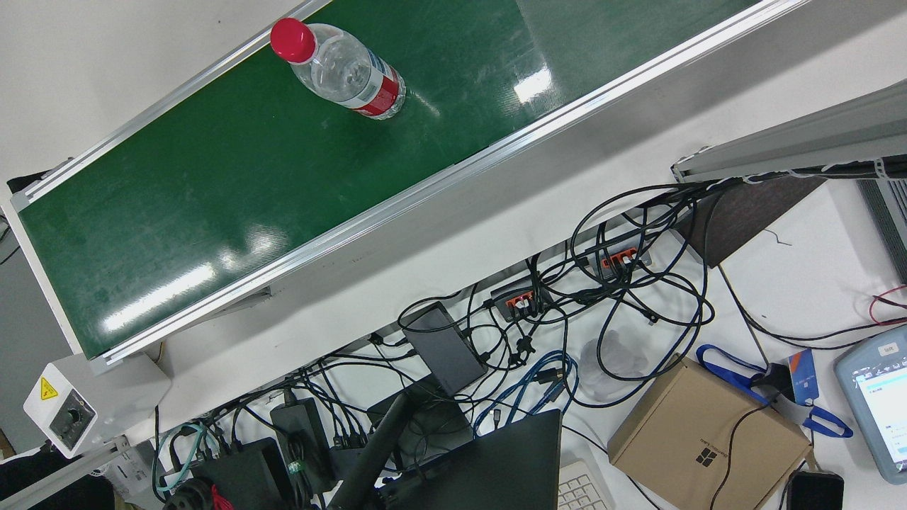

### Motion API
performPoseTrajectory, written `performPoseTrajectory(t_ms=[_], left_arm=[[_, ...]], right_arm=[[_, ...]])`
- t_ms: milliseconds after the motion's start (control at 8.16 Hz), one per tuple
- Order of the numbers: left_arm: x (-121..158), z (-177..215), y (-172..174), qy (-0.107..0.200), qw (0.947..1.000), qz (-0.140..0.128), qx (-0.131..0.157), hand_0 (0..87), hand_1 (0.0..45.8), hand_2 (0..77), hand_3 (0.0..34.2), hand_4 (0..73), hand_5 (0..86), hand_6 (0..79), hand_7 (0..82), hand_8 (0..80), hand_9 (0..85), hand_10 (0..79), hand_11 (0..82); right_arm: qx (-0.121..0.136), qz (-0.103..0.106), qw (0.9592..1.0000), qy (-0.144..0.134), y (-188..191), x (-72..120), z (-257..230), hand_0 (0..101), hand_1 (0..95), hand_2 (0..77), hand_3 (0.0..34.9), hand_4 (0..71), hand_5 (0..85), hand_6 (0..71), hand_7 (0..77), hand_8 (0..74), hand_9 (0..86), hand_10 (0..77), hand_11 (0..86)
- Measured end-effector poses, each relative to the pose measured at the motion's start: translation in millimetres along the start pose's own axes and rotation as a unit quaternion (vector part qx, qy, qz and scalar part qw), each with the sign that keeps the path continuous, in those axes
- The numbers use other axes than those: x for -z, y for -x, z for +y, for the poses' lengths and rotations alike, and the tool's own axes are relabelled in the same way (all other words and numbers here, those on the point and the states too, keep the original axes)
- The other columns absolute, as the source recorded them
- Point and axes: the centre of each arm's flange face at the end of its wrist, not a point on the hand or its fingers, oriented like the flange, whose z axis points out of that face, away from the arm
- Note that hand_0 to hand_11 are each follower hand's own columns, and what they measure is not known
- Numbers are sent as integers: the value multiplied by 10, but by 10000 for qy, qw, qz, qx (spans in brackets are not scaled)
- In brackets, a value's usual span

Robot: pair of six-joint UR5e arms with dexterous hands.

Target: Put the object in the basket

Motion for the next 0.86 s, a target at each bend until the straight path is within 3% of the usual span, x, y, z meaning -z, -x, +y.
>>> performPoseTrajectory(t_ms=[858], left_arm=[[1, -5, 0, -5, 10000, -1, -1, 420, 5, 5, 1, 114, 76, 0, 5, 27, 27, 44, 65]], right_arm=[[0, 0, 10000, 0, 0, 0, 0, 3, 0, 11, 1, 5, 0, 0, 5, 0, 0, 0, 0]])
